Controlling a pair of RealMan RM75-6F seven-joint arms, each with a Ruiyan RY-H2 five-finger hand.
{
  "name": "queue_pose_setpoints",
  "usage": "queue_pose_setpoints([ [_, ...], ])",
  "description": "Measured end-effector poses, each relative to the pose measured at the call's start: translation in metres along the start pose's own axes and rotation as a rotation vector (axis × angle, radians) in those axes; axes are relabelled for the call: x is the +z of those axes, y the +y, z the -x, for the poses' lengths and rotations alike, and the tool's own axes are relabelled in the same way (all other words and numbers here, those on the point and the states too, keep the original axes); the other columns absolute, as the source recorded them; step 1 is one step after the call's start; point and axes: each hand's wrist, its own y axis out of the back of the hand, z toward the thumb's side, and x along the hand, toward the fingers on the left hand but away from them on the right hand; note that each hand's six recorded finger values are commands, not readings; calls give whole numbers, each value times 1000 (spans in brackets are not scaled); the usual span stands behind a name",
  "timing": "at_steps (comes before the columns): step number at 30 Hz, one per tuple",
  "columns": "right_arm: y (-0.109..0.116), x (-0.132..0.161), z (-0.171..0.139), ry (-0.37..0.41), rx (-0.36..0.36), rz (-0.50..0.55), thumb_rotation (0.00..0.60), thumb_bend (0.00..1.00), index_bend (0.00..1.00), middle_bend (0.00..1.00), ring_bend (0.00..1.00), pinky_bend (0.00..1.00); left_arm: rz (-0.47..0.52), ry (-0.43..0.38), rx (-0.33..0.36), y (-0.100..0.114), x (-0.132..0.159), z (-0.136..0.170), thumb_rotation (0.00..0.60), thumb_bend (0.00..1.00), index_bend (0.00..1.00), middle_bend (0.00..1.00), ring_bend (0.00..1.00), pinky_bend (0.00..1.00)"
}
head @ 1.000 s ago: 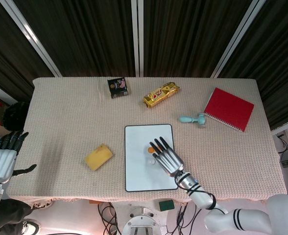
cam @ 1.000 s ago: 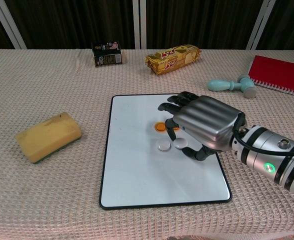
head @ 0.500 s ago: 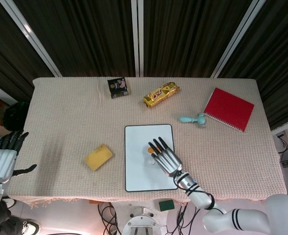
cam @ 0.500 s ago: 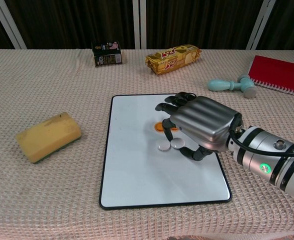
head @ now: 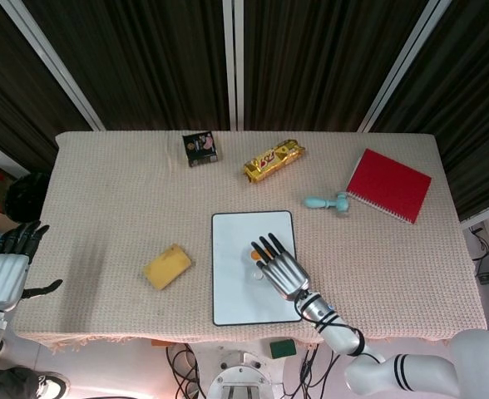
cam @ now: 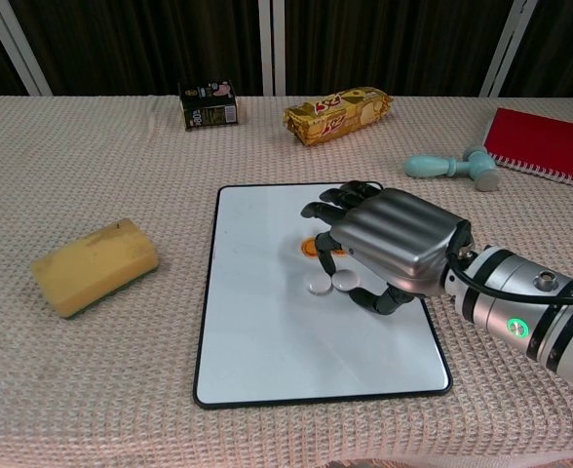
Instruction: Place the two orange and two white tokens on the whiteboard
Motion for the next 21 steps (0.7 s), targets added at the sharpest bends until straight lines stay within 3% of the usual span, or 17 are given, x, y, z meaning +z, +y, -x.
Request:
queue_pose_setpoints([
  [21,6,-2,-8,9,-15,3,600,359,224,20,0,0,1,-3,1,0,1,1,478,95,82,38,0,95],
])
